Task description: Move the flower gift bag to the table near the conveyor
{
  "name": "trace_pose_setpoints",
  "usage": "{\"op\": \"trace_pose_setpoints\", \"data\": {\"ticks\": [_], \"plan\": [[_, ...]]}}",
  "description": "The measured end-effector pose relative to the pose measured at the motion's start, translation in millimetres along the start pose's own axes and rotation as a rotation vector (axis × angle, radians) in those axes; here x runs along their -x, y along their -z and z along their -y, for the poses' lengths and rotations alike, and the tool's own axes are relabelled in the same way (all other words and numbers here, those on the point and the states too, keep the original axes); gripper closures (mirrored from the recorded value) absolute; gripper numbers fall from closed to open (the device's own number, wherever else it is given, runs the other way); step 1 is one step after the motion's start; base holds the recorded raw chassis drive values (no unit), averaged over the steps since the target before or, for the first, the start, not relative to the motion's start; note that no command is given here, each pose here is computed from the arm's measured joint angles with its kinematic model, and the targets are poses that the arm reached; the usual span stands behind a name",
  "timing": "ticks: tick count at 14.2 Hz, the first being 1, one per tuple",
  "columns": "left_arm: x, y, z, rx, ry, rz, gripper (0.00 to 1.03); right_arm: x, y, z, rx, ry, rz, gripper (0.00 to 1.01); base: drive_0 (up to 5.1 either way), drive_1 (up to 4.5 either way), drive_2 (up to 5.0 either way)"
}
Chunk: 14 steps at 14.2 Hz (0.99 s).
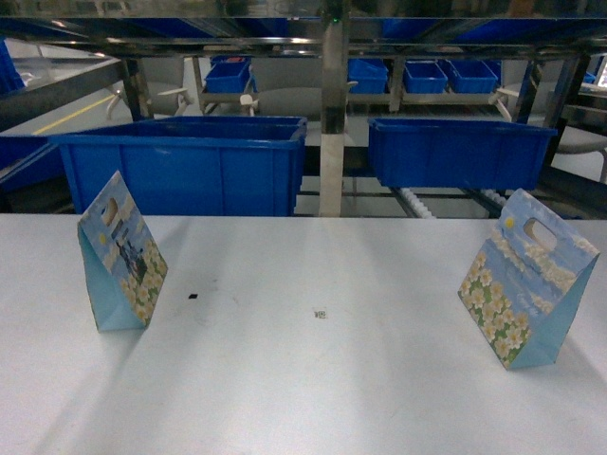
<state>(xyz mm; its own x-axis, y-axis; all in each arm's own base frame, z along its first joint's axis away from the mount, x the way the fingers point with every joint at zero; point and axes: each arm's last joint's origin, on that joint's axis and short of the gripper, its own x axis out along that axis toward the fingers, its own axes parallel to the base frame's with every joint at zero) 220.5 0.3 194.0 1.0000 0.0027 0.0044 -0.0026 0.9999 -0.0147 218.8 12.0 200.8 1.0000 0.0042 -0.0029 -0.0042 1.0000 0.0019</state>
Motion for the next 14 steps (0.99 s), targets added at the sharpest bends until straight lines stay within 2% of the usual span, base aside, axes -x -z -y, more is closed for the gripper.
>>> {"op": "trace_pose_setpoints", "data": {"ticks": [1, 2, 11, 12, 13, 14], "plan": [[11, 8.0, 0.2, 0.0, 0.002, -0.022, 1.01, 11, 5.5, 8.8, 0.0, -0.003, -0.002, 0.99, 0.0, 0.0, 0.0], [21, 11.5, 0.1, 0.0, 0.002, -0.025, 1.01, 20, 10.0, 12.8, 0.0, 0.016, -0.006, 0.99, 0.0, 0.0, 0.0], [59, 19.7, -0.1, 0.0, 0.002, -0.011, 1.01, 59, 24.3, 11.8, 0.0, 0.004, -0.008, 0.99, 0.0, 0.0, 0.0], [65, 25.4, -0.2, 0.0, 0.002, 0.011, 1.01, 64, 26.1, 11.8, 0.0, 0.004, -0.006, 0.99, 0.0, 0.0, 0.0], [70, 34.2, -0.3, 0.0, 0.002, -0.039, 1.01, 69, 27.7, 11.8, 0.0, 0.004, 0.001, 0.99, 0.0, 0.0, 0.0], [74, 33.3, -0.3, 0.0, 0.002, -0.036, 1.01, 72, 33.3, 11.8, 0.0, 0.004, 0.011, 0.99, 0.0, 0.0, 0.0]]}}
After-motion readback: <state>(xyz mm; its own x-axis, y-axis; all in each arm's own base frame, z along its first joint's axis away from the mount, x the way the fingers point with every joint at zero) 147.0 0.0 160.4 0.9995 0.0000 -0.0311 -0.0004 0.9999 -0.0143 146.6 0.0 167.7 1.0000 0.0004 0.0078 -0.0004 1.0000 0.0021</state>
